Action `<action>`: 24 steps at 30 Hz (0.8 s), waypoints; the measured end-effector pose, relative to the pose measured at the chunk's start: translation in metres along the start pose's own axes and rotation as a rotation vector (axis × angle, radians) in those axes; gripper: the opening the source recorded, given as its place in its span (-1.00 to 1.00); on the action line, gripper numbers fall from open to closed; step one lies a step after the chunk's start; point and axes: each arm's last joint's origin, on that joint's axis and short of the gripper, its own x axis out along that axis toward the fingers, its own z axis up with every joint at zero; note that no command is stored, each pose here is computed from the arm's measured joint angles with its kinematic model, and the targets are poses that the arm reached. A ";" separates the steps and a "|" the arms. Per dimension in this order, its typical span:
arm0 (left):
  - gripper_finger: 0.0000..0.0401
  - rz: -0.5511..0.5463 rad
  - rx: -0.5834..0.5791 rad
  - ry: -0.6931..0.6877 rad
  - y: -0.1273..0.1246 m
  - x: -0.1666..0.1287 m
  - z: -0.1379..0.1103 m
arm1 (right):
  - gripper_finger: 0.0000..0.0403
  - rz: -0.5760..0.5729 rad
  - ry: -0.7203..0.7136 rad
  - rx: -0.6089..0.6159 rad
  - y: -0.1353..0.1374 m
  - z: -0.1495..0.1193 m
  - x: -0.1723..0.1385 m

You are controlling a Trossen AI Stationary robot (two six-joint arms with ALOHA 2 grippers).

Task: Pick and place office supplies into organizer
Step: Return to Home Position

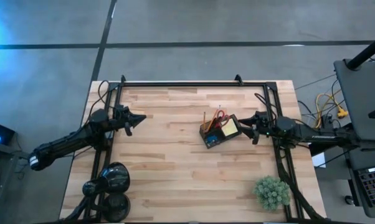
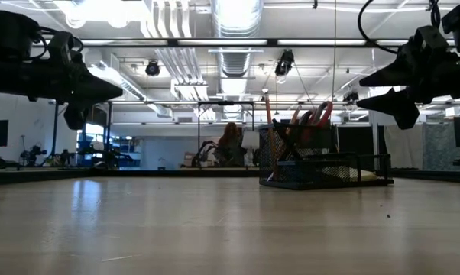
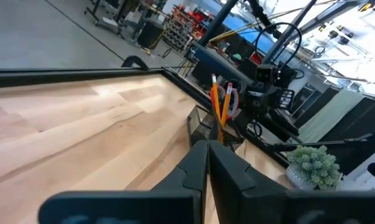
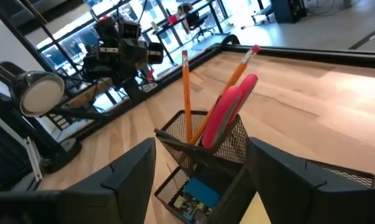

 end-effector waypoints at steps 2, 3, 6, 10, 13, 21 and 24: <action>-1.00 0.000 0.000 0.000 0.000 0.000 0.000 | 0.19 -0.001 0.002 0.000 0.000 0.000 0.000; -1.00 0.001 -0.001 0.003 0.000 0.000 0.000 | 0.20 0.000 0.001 0.000 0.000 0.000 0.000; -1.00 0.002 -0.001 0.003 0.000 0.000 0.000 | 0.20 -0.001 0.001 0.000 0.000 0.000 0.000; -1.00 0.002 -0.001 0.004 0.000 0.000 0.000 | 0.19 0.000 0.001 0.000 0.000 0.000 0.000; -1.00 0.002 -0.001 0.004 0.000 0.000 0.000 | 0.18 -0.001 0.001 0.000 0.000 0.000 0.000; -1.00 0.003 -0.002 0.005 0.000 0.000 -0.001 | 0.20 -0.001 0.001 0.000 0.000 0.000 0.000; -1.00 0.003 -0.002 0.005 0.000 0.000 -0.001 | 0.20 -0.001 0.001 0.000 0.000 0.000 0.000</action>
